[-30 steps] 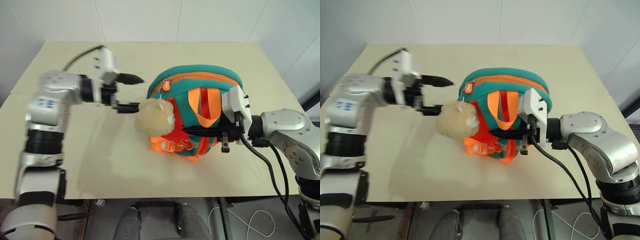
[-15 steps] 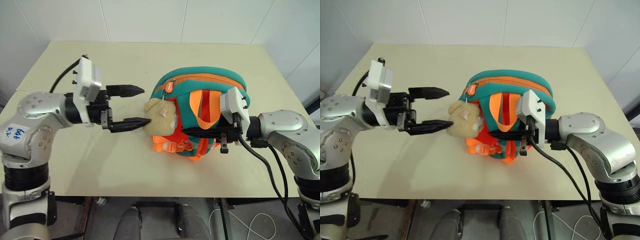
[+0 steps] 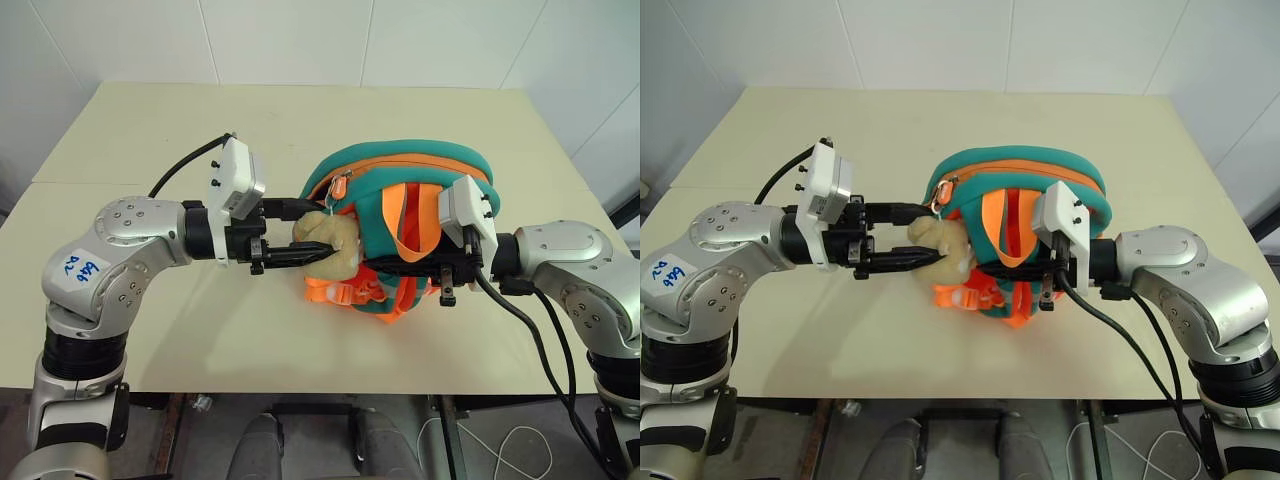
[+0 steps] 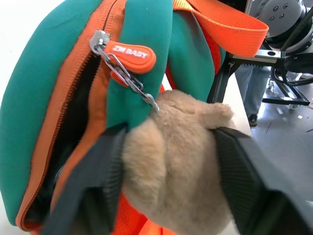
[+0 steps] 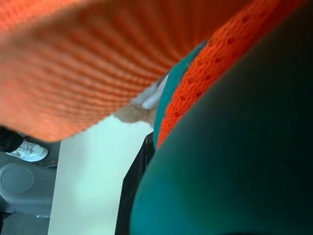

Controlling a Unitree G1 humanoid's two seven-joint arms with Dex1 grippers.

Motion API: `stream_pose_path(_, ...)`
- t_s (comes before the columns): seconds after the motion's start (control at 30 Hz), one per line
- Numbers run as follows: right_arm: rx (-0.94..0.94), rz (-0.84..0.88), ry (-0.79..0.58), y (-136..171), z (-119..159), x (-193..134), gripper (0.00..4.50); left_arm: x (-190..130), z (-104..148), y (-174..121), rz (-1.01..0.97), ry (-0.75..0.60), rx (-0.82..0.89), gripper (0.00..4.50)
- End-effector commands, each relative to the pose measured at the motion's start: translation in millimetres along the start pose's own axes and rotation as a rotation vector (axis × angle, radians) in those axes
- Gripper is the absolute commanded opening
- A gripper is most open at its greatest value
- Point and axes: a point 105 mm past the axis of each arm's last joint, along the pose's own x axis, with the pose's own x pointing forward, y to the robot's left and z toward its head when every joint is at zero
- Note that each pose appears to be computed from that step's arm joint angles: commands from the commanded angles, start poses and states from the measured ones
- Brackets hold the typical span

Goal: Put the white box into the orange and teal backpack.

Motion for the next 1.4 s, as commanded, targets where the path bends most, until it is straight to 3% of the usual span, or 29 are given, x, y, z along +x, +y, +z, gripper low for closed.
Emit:
stream_pose_path(0.03, -0.055, -0.013, -0.019, 1, 10, 0, 0.00, 2, 1, -6, -0.056, 0.023, 0.002, 1.53)
stream_pose_path(0.2, -0.056, -0.014, -0.021, 1, 9, 0, 0.00, -2, 3, -2, -0.051, 0.040, -0.016, 0.02)
stream_pose_path(0.57, -0.049, -0.024, -0.017, 2, 7, -1, 0.00, -23, 18, 13, 0.015, 0.041, -0.007, 0.02)
stream_pose_path(0.9, -0.031, -0.045, -0.007, 2, 3, -5, 0.00, -51, 47, 48, 0.179, -0.043, -0.072, 0.02)
stream_pose_path(1.4, -0.022, -0.063, -0.003, 3, 0, -7, 0.00, -79, 19, 81, 0.367, 0.047, -0.202, 0.02)
